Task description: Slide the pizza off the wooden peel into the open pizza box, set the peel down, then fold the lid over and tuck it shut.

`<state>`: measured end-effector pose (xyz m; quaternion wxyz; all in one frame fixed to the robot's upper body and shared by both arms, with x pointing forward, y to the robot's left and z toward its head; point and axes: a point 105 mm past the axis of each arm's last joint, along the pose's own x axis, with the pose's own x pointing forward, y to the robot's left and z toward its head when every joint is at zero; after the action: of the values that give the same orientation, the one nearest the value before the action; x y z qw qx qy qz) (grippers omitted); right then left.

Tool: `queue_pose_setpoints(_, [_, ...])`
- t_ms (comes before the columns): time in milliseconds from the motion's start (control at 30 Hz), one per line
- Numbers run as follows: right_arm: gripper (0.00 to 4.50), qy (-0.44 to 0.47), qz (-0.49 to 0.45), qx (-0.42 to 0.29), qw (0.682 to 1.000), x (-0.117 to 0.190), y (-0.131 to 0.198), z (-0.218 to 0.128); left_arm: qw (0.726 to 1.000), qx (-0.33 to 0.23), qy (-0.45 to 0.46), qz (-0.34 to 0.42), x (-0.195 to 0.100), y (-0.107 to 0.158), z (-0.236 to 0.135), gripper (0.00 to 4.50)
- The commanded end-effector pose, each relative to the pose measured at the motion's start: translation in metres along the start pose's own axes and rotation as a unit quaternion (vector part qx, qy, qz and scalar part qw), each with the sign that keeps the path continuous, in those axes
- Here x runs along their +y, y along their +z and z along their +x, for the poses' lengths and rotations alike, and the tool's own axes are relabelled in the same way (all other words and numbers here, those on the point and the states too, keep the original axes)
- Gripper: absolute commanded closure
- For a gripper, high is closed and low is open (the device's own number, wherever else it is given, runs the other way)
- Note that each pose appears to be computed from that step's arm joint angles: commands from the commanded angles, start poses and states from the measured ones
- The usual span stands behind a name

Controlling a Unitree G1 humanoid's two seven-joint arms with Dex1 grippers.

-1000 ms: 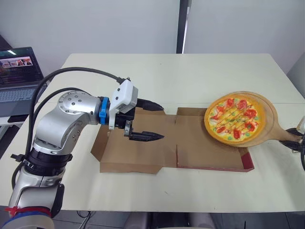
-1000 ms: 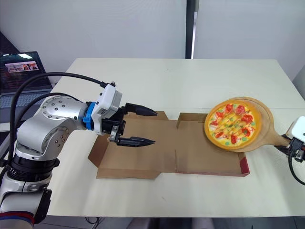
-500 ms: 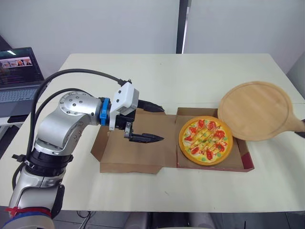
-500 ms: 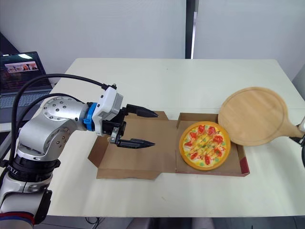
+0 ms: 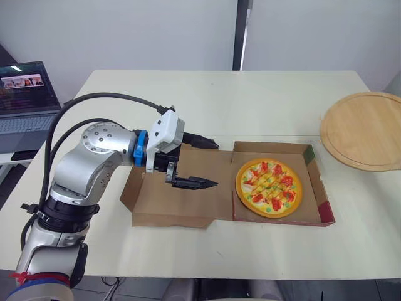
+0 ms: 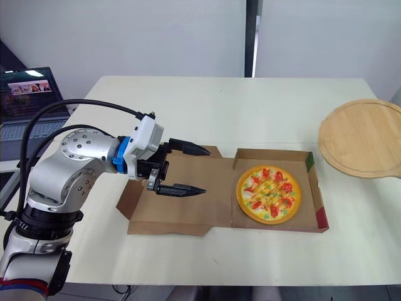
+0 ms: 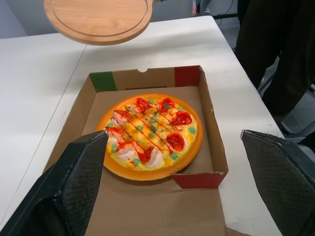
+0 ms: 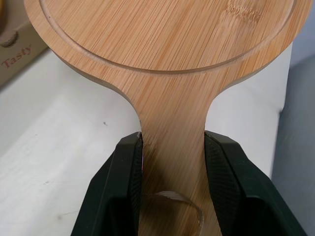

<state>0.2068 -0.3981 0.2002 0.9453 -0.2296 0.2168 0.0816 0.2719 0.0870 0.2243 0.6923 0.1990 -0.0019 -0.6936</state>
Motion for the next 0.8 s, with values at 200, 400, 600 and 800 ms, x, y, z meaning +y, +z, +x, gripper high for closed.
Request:
queue_pose_setpoints(200, [2.96, -0.065, 0.110, -0.018, 0.992, 0.002, -0.030, 0.009, 0.999, -0.033, -0.014, 0.011, -0.008, 0.018, 0.013, 0.00])
queue_pose_setpoints(400, [2.96, -0.063, 0.145, 0.008, 0.987, 0.008, -0.047, 0.035, 0.999, -0.045, -0.015, 0.004, -0.011, 0.023, 0.022, 0.00])
queue_pose_setpoints(600, [2.96, -0.067, 0.192, 0.040, 0.978, 0.008, -0.068, 0.053, 0.999, -0.049, -0.006, -0.001, -0.010, 0.025, 0.026, 0.00])
queue_pose_setpoints(800, [1.63, -0.065, 0.214, 0.057, 0.973, 0.008, -0.080, 0.053, 0.999, -0.046, 0.005, -0.001, -0.010, 0.023, 0.026, 0.00])
